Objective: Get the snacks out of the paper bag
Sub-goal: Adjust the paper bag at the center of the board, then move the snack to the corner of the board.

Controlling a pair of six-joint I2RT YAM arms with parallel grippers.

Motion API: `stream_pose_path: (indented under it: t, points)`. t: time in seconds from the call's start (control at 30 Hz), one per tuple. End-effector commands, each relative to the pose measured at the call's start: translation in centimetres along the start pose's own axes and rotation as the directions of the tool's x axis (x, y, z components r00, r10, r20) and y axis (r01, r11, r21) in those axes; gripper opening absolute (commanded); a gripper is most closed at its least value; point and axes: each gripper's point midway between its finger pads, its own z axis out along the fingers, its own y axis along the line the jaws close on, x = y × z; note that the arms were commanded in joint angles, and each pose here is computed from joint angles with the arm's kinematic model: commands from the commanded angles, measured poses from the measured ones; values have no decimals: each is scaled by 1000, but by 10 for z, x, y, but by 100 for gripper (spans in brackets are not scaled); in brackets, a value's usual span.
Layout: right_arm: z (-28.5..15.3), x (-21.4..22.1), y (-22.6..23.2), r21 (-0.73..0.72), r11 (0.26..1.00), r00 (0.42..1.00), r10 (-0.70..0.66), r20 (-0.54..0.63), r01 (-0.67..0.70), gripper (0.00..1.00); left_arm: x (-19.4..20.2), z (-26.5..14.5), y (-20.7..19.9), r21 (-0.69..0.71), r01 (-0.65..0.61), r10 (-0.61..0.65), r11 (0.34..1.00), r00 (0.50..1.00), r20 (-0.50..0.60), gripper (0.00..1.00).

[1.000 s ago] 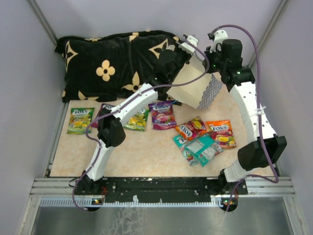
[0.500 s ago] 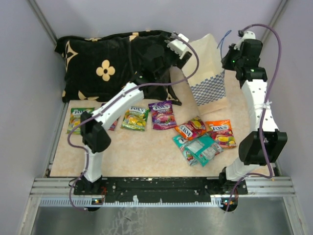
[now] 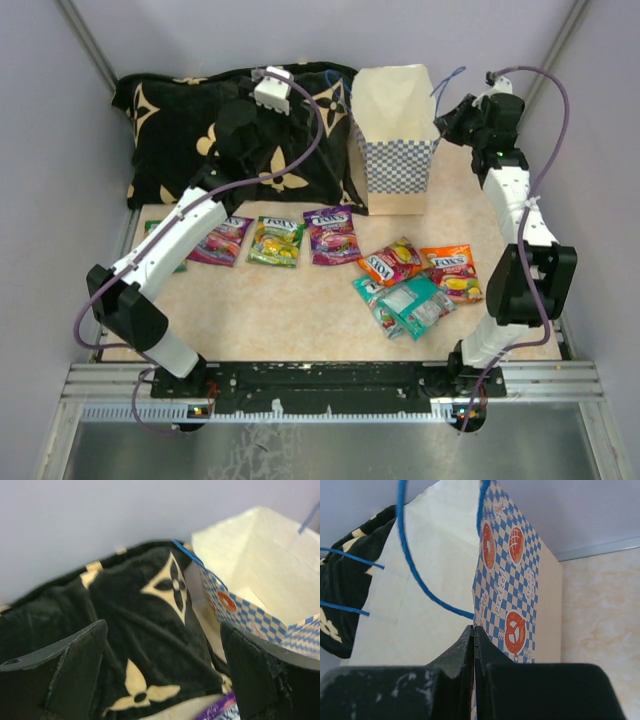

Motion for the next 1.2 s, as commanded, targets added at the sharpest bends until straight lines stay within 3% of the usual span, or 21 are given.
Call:
stream_pose_path:
  t: [0.0,0.33,0.37,0.43,0.53,0.63,0.77,0.83,0.9,1.03,1.17]
  points:
    - [15,-28,44,-200,980,997,10,75,5,0,39,0,-16,35,75,-72,997,995,-75,100]
    - [36,-14,56,-237,971,999,5,44,6,0,80,6,-17,24,92,-87,995,983,-165,100]
    - [37,-11,56,-240,971,999,6,37,3,7,81,5,-18,26,93,-87,995,982,-170,100]
    - [35,-10,57,-242,970,1000,-2,31,9,42,85,4,-19,31,96,-89,995,979,-182,100]
    - [11,-25,59,-197,979,995,-41,88,58,79,91,-1,-19,28,98,-91,995,977,-192,100]
    - [-36,-53,58,-142,988,985,-32,169,56,99,103,-9,-16,21,106,-100,994,972,-211,100]
    - [-100,-66,36,11,1000,971,23,238,-26,99,121,-23,-20,31,154,-143,988,963,-230,100]
    - [-131,-48,25,101,993,976,43,216,-66,99,138,-35,-26,49,198,-180,979,953,-246,100]
    - [-153,-11,12,169,981,986,71,149,-96,99,149,-44,-28,46,235,-218,971,945,-242,100]
    - [-173,83,2,149,985,995,92,-46,-84,97,171,-54,-32,46,297,-277,954,928,-250,99]
    - [-165,182,-22,158,983,962,129,-242,-92,93,191,-64,-75,191,437,-357,879,868,-344,93]
